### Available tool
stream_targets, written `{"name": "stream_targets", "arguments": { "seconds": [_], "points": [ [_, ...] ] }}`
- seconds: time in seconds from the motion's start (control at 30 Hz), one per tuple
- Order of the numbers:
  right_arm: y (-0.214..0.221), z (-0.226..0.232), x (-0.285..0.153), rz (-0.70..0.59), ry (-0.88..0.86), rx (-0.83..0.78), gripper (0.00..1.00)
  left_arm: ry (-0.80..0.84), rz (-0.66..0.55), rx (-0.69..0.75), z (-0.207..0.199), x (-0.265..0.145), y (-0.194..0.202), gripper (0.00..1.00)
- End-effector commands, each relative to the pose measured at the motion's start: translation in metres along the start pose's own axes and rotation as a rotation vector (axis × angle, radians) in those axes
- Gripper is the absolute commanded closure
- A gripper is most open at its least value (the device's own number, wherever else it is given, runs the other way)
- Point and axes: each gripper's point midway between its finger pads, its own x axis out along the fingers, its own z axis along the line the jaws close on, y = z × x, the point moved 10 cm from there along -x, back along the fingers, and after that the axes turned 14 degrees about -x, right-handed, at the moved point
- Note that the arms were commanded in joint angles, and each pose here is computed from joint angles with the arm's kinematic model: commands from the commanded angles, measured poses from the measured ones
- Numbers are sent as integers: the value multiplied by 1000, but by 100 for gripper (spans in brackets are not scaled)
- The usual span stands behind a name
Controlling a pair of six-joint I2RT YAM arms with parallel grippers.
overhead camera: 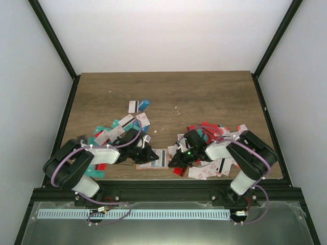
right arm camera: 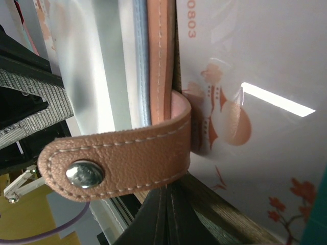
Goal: Put the credit cards into the card holder
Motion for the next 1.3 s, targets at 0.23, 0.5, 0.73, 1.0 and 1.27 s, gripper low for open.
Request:
{"name": "stream_targets", "arguments": {
  "seconds": [0.23,0.5,0.73,1.0,1.27],
  "points": [
    [2,6,-1,-13,12,-49,99,-203,80,8,9,1,10,88],
    [-2,10,-4,-30,26,-69,99,-267,88,49,-6,-6,7,72],
    [-7,16,-8,-43,41,-91,99,-320,106,87,-13,-16,11,53],
    [-12,34,-16,-71,-32,-172,98,-309,62,144,-31,-31,12,58],
    [-16,57,-27,-95,-139,-248,89,-324,40,179,-33,-27,5,88]
  ]
}}
